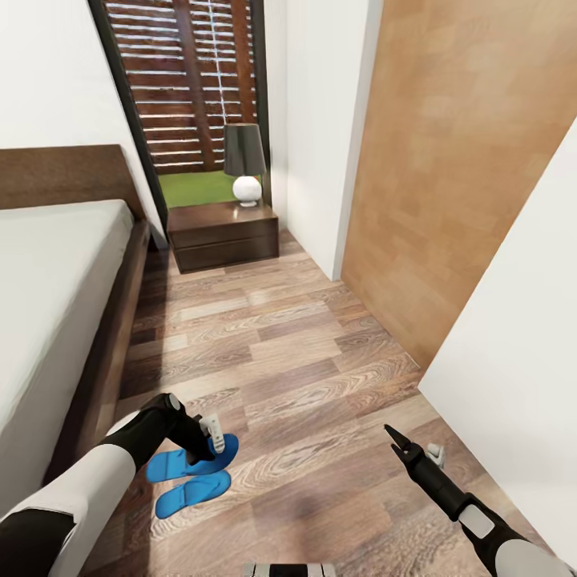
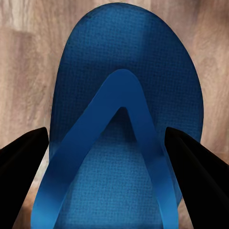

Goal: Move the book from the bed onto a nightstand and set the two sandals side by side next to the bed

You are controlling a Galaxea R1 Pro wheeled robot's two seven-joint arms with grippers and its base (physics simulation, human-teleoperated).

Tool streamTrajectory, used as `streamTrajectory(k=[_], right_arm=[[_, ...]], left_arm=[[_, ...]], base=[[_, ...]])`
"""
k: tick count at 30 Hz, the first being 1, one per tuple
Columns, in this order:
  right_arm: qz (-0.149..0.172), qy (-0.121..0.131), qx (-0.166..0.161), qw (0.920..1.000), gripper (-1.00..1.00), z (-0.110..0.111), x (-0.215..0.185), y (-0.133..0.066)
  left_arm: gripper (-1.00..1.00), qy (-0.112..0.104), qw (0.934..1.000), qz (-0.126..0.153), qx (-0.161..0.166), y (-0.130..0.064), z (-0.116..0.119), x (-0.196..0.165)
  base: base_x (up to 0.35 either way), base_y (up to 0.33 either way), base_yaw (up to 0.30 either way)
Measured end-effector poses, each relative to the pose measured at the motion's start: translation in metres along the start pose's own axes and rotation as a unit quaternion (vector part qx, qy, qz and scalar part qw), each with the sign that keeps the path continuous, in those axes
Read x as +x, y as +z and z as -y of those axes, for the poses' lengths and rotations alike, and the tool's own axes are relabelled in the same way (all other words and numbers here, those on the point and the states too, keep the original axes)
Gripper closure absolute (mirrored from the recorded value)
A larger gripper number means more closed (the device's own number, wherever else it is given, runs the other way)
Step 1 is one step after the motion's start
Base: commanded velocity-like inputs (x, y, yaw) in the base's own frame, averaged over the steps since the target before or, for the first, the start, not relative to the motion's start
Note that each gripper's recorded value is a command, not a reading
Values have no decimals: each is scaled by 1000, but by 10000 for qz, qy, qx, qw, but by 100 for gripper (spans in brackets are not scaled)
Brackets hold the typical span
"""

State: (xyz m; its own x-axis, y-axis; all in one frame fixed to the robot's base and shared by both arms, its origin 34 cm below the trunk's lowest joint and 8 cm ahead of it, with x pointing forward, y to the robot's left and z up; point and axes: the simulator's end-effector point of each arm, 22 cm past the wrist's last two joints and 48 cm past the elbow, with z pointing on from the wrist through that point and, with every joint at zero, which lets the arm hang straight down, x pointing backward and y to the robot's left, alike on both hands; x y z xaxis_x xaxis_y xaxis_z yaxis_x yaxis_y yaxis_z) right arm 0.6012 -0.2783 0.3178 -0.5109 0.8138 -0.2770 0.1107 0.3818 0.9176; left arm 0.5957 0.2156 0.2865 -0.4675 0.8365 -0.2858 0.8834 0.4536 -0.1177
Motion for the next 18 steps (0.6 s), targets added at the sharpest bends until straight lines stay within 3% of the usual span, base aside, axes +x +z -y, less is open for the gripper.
streamTrajectory(k=[9,14,16,18], right_arm=[[-73,93,141,9998,-100,19,10,0],[-95,140,206,9996,-100,29,14,-1],[-108,150,194,9996,-100,31,16,-2],[-121,164,-22,9998,-100,25,20,-3]], left_arm=[[100,-51,9998,-41,167,20,7,4],[100,-208,9995,10,236,29,8,7],[100,-287,9992,39,260,32,8,8],[100,-342,9990,50,289,36,8,10]], base=[[0,0,0],[0,0,0],[0,0,0],[0,0,0]])
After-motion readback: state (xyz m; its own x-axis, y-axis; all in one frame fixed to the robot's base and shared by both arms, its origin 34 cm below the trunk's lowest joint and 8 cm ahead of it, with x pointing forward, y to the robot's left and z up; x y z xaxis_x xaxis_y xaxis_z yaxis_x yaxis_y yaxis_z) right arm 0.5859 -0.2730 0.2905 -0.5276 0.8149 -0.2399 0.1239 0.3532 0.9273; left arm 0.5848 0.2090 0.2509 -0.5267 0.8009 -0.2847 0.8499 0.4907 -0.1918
